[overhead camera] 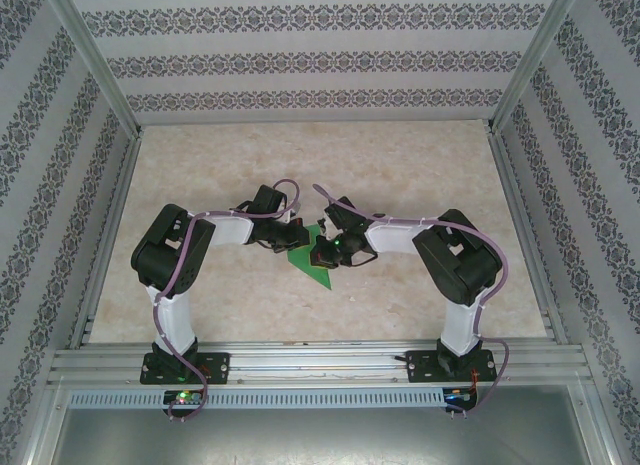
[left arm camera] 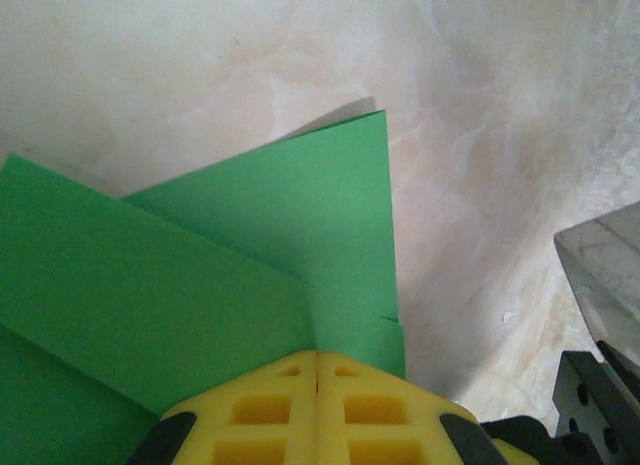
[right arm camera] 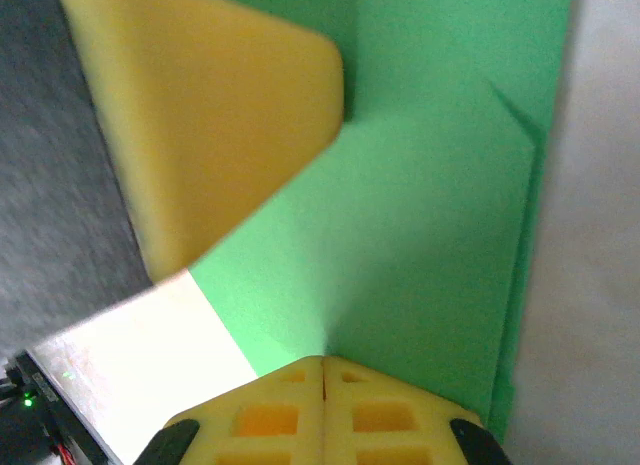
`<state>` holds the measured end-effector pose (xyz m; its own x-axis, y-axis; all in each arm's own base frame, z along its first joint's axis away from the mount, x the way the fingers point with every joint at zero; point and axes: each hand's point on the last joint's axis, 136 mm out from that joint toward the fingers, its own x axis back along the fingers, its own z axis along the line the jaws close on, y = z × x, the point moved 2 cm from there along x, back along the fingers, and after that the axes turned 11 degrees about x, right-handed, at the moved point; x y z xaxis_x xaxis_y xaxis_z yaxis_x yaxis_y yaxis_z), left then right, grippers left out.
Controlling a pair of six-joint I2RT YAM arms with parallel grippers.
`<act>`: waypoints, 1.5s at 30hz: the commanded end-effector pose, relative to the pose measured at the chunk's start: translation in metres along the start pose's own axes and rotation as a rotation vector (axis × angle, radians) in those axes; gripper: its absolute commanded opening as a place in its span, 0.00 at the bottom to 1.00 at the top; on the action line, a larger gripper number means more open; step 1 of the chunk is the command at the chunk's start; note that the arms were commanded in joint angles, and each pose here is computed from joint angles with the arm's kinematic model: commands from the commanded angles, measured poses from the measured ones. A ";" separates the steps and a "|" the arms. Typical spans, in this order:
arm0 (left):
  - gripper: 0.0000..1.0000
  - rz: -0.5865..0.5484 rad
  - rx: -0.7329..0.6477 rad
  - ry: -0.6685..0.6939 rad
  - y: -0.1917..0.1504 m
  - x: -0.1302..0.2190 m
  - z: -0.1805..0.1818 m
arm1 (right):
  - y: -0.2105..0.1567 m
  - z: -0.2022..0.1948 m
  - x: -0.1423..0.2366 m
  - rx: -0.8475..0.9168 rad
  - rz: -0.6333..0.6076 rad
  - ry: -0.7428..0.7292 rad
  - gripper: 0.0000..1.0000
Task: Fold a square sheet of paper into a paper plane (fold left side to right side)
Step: Fourth fold the wing at the center of the table.
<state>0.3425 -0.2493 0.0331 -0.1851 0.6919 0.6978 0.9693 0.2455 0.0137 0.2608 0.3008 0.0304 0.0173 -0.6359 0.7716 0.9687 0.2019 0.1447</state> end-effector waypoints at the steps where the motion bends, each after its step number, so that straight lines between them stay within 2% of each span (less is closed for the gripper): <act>1: 0.00 0.004 0.053 0.112 -0.009 -0.006 0.033 | -0.052 -0.023 -0.002 -0.058 0.159 -0.098 0.00; 24: 0.00 -0.006 0.038 0.107 -0.006 -0.003 0.029 | -0.108 -0.038 0.022 -0.111 0.208 -0.117 0.00; 32: 0.02 -0.017 0.020 0.047 0.001 0.002 0.010 | -0.097 -0.021 0.046 -0.059 0.153 -0.074 0.00; 34: 0.07 -0.021 0.007 0.003 0.003 0.007 -0.003 | -0.085 -0.013 0.058 -0.019 0.099 -0.047 0.04; 40: 0.26 -0.101 -0.077 -0.139 0.014 0.042 -0.056 | -0.041 -0.004 0.094 0.151 -0.100 -0.019 0.30; 42: 0.31 -0.149 -0.103 -0.152 0.016 0.057 -0.065 | -0.029 -0.005 0.098 0.210 -0.145 -0.011 0.41; 45: 0.34 -0.231 -0.134 -0.148 0.018 0.080 -0.067 | -0.017 -0.004 0.095 0.290 -0.166 0.023 0.49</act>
<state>0.3512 -0.2497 0.1145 -0.3201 0.7433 0.5874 0.9464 0.2792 0.1625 0.2328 0.2256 0.0915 -0.1052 -0.6566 0.7469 0.9168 0.2270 0.3287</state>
